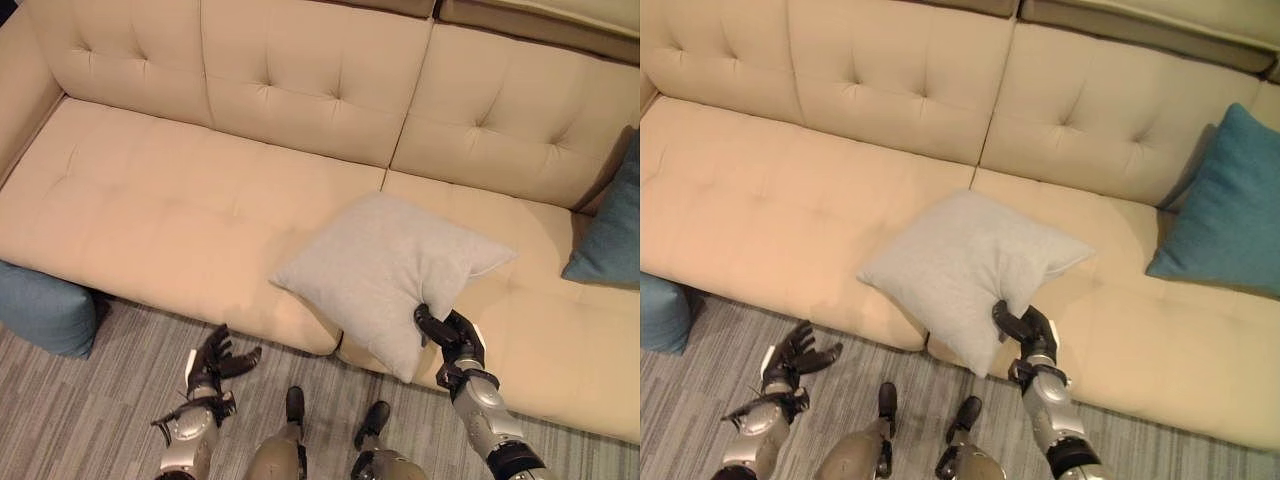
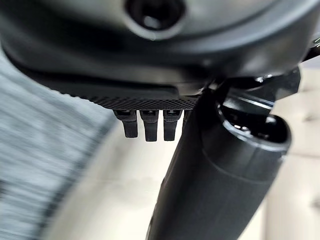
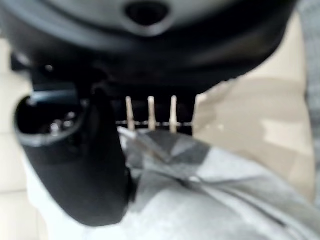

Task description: Pick up all the scattered cushions and arrange them neatly on the sofa.

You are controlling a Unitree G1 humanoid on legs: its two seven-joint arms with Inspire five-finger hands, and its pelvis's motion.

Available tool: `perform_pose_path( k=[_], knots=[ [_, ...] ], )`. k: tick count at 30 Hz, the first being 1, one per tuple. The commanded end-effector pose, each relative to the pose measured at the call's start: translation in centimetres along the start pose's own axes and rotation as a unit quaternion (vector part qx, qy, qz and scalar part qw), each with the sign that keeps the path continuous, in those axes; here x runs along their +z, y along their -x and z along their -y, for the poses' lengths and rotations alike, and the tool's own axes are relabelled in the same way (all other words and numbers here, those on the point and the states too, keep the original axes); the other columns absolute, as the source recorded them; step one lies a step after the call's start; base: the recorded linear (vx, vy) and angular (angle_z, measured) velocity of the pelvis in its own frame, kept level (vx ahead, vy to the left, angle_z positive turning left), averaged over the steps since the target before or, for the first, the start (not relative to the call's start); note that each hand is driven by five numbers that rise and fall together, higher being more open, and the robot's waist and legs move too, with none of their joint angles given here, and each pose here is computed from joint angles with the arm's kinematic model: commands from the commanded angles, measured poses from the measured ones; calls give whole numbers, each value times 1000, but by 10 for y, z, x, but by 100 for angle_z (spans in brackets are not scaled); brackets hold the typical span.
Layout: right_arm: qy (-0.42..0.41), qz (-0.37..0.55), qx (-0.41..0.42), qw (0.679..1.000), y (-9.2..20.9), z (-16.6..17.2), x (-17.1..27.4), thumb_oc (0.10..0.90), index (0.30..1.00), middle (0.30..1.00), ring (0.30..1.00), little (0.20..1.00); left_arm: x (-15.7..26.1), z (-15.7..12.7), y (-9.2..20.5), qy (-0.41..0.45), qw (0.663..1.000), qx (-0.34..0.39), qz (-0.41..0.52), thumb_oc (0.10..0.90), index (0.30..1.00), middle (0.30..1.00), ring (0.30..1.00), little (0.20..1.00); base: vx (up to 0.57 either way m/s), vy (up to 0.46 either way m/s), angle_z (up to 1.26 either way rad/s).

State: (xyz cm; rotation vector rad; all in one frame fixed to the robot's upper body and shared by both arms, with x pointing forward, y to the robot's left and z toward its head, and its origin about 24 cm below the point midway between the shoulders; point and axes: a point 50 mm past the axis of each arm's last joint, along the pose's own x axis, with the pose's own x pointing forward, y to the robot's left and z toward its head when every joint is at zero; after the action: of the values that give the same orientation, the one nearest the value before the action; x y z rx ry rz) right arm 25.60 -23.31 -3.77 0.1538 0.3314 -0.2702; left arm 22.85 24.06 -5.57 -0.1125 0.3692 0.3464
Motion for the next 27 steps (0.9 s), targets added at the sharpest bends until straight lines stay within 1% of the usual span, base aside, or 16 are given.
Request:
perform_pose_path(
  k=[1,4,10,12,16,22,26,27],
  knots=[
    [40,57,54,996,0,-7,23,400,300,300,300,300,23,-9,-8,12,998,16,57,800,900,900,900,900,-5,-24,-7],
    [74,47,57,995,1,3,21,400,300,300,300,300,41,-5,-17,12,997,11,82,800,900,900,900,900,-7,-25,-8],
    [95,56,76,991,1,5,29,400,300,300,300,300,57,-2,-31,-12,996,0,86,800,900,900,900,900,-22,-14,-9],
    [96,63,89,989,0,2,33,400,300,300,300,300,65,2,-36,-14,996,-10,90,800,900,900,900,900,-52,-46,-21],
    [101,73,116,985,0,-4,41,400,300,300,300,300,93,7,-47,-12,993,-26,117,800,900,900,900,900,-37,-39,-18],
    [91,84,140,982,0,-14,47,400,300,300,300,300,112,15,-53,-16,990,-46,135,800,900,900,900,900,-17,-9,-9],
    [89,80,155,981,1,-25,43,400,300,300,300,300,115,42,-50,28,985,-91,143,800,900,900,900,900,-5,-5,-7],
    [89,80,155,981,1,-25,43,400,300,300,300,300,115,42,-50,28,985,-91,143,800,900,900,900,900,0,0,0]
  ],
)
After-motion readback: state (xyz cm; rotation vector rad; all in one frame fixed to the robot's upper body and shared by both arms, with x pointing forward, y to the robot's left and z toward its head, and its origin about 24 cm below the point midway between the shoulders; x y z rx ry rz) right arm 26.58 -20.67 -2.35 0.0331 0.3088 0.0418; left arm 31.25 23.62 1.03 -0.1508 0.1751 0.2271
